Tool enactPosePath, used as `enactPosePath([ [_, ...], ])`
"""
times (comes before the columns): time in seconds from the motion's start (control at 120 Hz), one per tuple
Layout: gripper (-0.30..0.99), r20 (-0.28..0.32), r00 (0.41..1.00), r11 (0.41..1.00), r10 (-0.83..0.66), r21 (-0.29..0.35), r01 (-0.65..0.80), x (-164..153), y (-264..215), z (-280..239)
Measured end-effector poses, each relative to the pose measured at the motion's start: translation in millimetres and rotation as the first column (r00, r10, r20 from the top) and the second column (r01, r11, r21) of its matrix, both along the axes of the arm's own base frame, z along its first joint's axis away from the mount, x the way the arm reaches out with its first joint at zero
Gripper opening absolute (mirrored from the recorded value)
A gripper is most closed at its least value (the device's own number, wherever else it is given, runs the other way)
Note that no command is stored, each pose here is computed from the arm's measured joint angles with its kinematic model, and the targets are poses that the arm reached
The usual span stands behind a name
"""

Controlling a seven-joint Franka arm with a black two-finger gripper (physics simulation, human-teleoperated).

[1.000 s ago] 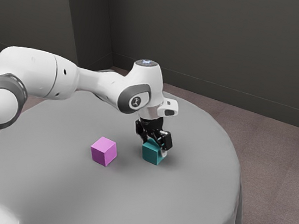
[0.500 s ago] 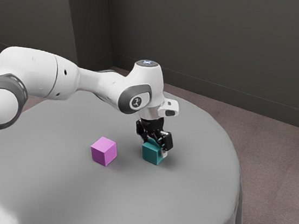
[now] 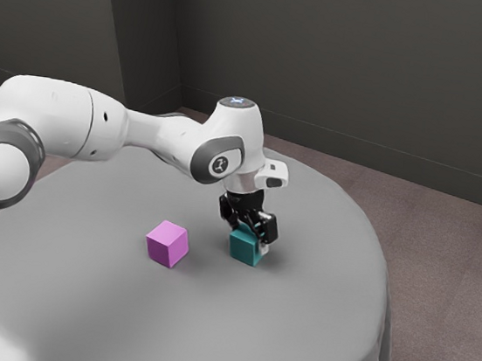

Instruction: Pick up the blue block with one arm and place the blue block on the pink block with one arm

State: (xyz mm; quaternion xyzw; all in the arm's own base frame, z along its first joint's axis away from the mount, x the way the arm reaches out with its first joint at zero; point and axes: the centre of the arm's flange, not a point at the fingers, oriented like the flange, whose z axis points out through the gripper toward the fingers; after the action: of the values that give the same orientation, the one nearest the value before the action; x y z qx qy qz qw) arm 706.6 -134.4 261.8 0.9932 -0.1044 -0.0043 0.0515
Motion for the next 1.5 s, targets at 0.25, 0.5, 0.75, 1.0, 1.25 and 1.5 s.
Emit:
enactPosePath([
  [0.25,0.45,0.000,1.000,1.000,0.001,0.002,-0.001,0,0,-1],
  [0.5,0.44,-0.002,1.000,1.000,0.003,0.006,-0.003,0,1,0],
  [0.75,0.43,0.015,1.000,0.999,0.012,0.031,-0.012,1,11,17],
  [1.0,0.42,0.038,0.999,0.991,0.021,0.128,-0.026,-35,33,81],
  [1.25,0.42,0.020,0.996,0.980,0.085,0.178,-0.087,-63,70,89],
  [1.5,0.42,0.023,0.989,0.968,0.143,0.203,-0.145,-81,106,91],
])
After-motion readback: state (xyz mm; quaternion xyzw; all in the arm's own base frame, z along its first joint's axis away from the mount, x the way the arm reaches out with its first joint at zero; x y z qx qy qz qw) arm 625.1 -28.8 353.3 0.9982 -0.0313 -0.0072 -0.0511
